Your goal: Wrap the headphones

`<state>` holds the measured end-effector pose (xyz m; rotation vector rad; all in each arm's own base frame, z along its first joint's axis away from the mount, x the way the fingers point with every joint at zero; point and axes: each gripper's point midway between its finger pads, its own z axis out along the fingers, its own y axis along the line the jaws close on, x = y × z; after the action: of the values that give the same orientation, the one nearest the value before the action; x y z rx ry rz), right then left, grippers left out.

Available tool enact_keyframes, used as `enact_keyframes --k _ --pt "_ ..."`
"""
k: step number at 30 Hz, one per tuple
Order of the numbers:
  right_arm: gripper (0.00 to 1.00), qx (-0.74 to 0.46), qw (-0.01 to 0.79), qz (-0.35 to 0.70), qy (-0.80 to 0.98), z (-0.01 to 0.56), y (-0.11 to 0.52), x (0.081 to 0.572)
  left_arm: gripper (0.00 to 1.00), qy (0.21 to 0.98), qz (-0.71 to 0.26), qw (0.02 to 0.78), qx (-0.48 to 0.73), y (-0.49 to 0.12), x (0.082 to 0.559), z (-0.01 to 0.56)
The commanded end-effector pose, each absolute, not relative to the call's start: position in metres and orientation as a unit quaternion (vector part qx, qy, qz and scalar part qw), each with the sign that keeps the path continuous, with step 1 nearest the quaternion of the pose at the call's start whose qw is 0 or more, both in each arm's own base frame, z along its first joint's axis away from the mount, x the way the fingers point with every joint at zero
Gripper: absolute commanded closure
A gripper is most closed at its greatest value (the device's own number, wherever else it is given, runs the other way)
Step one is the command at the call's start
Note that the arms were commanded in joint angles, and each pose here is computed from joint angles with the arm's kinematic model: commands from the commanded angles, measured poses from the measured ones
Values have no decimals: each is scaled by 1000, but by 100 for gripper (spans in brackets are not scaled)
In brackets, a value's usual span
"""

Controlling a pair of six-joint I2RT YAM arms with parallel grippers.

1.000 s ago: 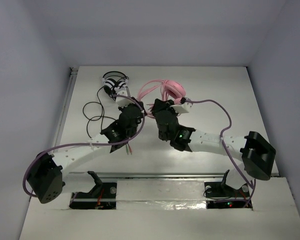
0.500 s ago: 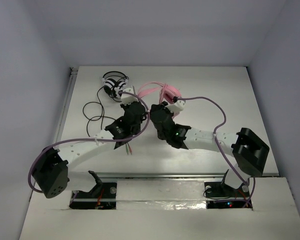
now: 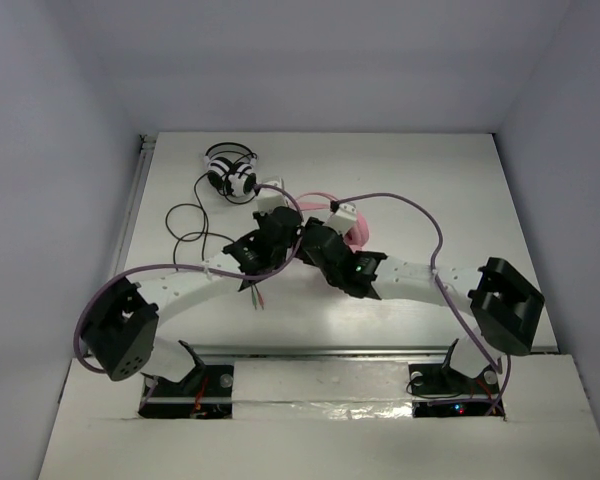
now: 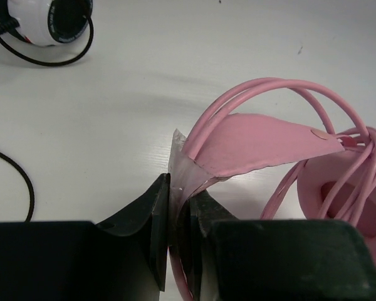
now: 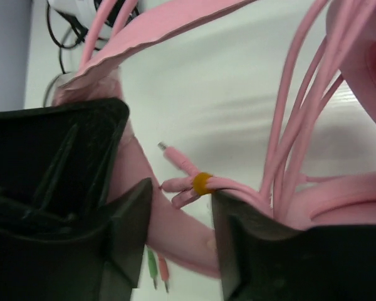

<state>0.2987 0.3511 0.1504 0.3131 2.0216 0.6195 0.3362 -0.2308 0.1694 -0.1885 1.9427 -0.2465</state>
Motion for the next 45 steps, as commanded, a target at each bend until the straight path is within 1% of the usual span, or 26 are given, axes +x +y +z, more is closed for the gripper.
enact_keyframes --k 1,4,8,13,20,23,27,32,33,34,35,36,37,38,39,41,45 --pt "47 54 415 295 859 165 384 266 100 785 -223 566 -118 -267 350 211" --pt "37 37 383 285 878 154 387 257 100 794 -222 553 -122 -264 356 197" --pt "35 47 358 285 888 141 382 247 100 799 -225 542 -132 -254 365 187" --pt "35 50 360 291 885 143 377 244 100 808 -242 522 -128 -256 370 180" --pt "35 21 350 324 879 169 378 231 100 831 -244 484 -123 -253 382 153" --pt "35 15 347 353 869 185 378 223 100 831 -247 482 -127 -253 385 151" --pt "34 15 369 374 851 217 370 221 100 829 -253 481 -129 -257 393 155" --pt "33 17 398 382 834 255 346 216 100 836 -269 459 -132 -267 406 143" --pt "36 20 403 380 833 257 339 214 100 835 -276 458 -131 -272 409 145" --pt "46 23 409 376 831 259 332 213 100 836 -282 452 -132 -274 412 144" --pt "54 32 424 367 827 262 322 216 100 846 -277 436 -130 -278 414 130" --pt "67 40 437 371 818 271 309 213 100 845 -284 434 -131 -284 418 131" --pt "96 46 446 367 815 274 300 213 100 845 -292 429 -132 -285 421 129" --pt "100 50 462 359 810 277 290 215 100 846 -296 422 -136 -289 424 121" --pt "100 56 478 371 794 293 277 211 100 845 -302 419 -136 -293 427 121" --pt "100 66 499 360 785 296 258 211 100 853 -304 400 -142 -297 433 105" --pt "100 87 538 334 769 307 221 210 100 851 -316 392 -147 -309 444 97"
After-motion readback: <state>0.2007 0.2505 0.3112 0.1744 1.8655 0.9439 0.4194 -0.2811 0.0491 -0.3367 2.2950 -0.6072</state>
